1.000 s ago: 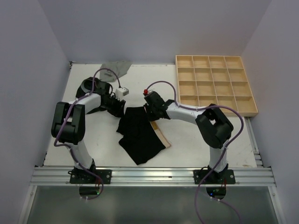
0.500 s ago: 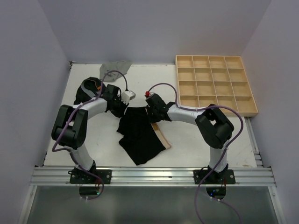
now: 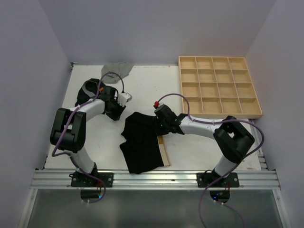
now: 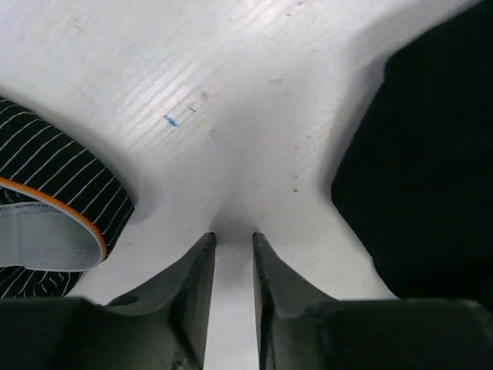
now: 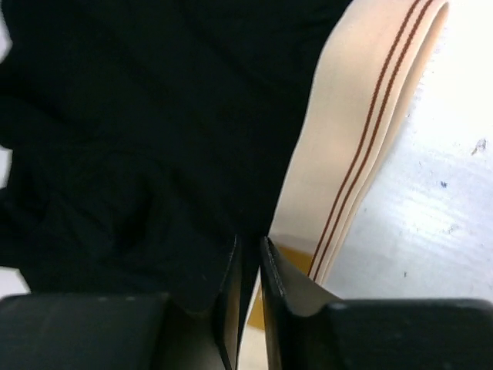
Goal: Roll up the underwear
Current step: Flatten the underwear
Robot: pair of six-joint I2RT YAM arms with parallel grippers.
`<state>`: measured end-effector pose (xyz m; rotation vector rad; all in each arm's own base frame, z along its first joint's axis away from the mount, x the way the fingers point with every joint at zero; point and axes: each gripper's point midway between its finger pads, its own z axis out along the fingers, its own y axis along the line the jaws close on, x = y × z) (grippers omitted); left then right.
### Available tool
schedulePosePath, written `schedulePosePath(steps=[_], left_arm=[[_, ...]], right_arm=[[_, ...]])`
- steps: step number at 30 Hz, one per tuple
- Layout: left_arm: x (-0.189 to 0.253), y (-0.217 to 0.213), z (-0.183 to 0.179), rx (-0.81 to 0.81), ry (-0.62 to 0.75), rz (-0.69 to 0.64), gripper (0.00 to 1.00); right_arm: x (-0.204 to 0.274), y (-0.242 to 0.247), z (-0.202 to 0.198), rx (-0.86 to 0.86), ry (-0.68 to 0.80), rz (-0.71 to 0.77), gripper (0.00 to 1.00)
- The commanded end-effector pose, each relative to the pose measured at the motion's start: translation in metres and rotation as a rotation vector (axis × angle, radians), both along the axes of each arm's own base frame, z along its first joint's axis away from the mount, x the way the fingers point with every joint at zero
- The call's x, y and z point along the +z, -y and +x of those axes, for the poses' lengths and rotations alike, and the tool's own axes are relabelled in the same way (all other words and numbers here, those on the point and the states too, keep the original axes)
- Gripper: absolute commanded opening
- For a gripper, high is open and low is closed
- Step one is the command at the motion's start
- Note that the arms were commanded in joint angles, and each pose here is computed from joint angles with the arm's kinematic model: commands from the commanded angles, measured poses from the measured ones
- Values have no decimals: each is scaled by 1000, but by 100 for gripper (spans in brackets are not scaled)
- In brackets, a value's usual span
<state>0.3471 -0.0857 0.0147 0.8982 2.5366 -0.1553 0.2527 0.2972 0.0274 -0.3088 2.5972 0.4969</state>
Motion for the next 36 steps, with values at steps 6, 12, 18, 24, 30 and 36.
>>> schedulePosePath(steps=[6, 12, 18, 24, 30, 36], left_arm=[[65, 54, 29, -140, 64, -278, 50], [46, 81, 32, -164, -69, -412, 52], [22, 92, 23, -189, -159, -472, 52], [19, 100, 12, -222, -206, -533, 36], [36, 97, 0, -257, -142, -518, 0], [49, 101, -31, -376, -27, -402, 0]], right_arm=[[96, 0, 50, 10, 210, 59, 23], [75, 19, 86, -10, 173, 12, 26], [41, 18, 96, 10, 107, 29, 33], [19, 14, 94, 35, 50, 34, 39], [12, 21, 94, 31, 37, 43, 35], [12, 26, 92, 35, 37, 50, 27]])
